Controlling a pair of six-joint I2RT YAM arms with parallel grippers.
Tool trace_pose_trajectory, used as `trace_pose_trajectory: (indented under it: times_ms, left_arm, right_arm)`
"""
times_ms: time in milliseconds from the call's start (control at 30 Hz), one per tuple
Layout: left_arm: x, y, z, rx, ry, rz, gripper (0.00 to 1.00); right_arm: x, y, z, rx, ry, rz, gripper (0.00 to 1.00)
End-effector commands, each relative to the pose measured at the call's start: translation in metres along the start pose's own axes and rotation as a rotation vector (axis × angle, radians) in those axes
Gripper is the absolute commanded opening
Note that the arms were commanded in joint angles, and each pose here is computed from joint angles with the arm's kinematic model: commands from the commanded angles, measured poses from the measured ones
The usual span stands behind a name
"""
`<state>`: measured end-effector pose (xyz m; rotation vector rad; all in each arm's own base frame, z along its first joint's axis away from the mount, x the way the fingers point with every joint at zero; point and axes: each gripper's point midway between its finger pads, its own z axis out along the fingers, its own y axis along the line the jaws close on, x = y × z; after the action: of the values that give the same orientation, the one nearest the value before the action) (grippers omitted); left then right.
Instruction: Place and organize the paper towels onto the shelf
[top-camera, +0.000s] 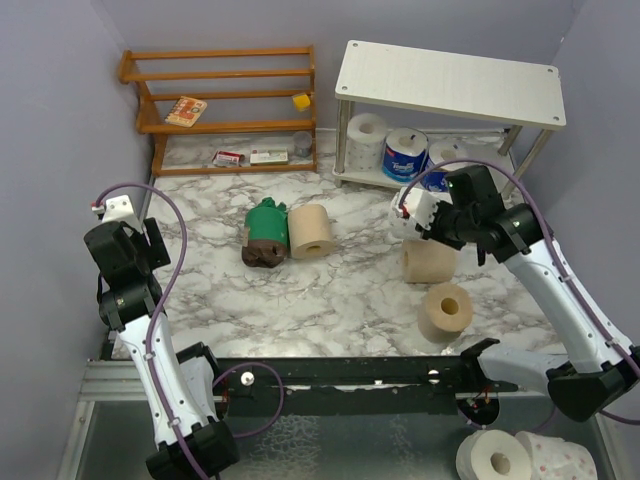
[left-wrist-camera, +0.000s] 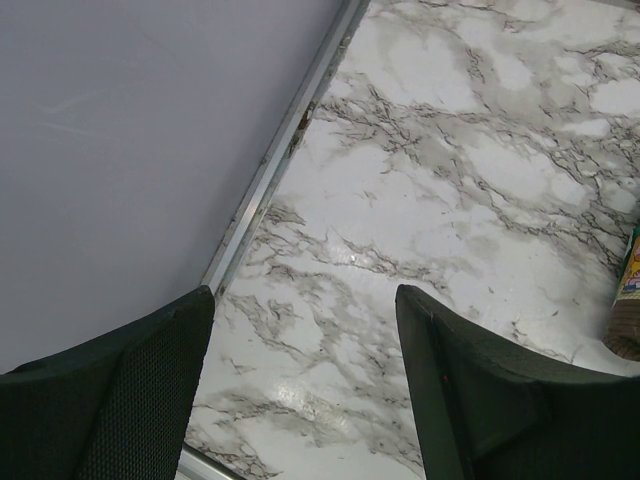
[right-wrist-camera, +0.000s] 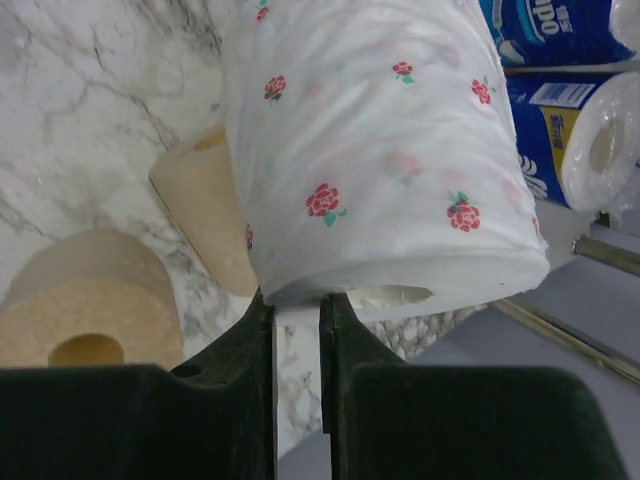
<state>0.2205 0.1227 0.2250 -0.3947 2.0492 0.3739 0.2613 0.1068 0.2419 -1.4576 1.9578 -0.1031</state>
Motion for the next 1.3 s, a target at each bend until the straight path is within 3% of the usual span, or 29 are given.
trace_pose_trajectory:
  times_ms: [0,367,767,933,1267]
  left_arm:
    - [-0.007,-0.005,-0.004,0.029,-0.042,0.013,0.75]
    - [-0.014,-0.008,-0.015,0.045,-0.095,0.021,0.74]
    - [-0.016,-0.010,-0.020,0.053,-0.116,0.025,0.74]
    - [-0.016,-0.008,-0.021,0.045,-0.120,0.025,0.74]
    - [-0.017,-0.006,-0.023,0.031,-0.129,0.022,0.74]
  right_arm:
    - [0.013,-0.034,-0.041,0.122,0.116,-0.099,0.01]
    - [0.048,-0.048,-0.046,0.029,0.358,-0.163,0.01]
    - [0.072,-0.137,-0.038,0.073,0.541,-0.240,0.01]
    - [0.094,-0.148,-0.019,0.020,0.633,-0.277,0.01]
    - [0.114,-0.179,0.006,0.052,0.700,-0.376,0.01]
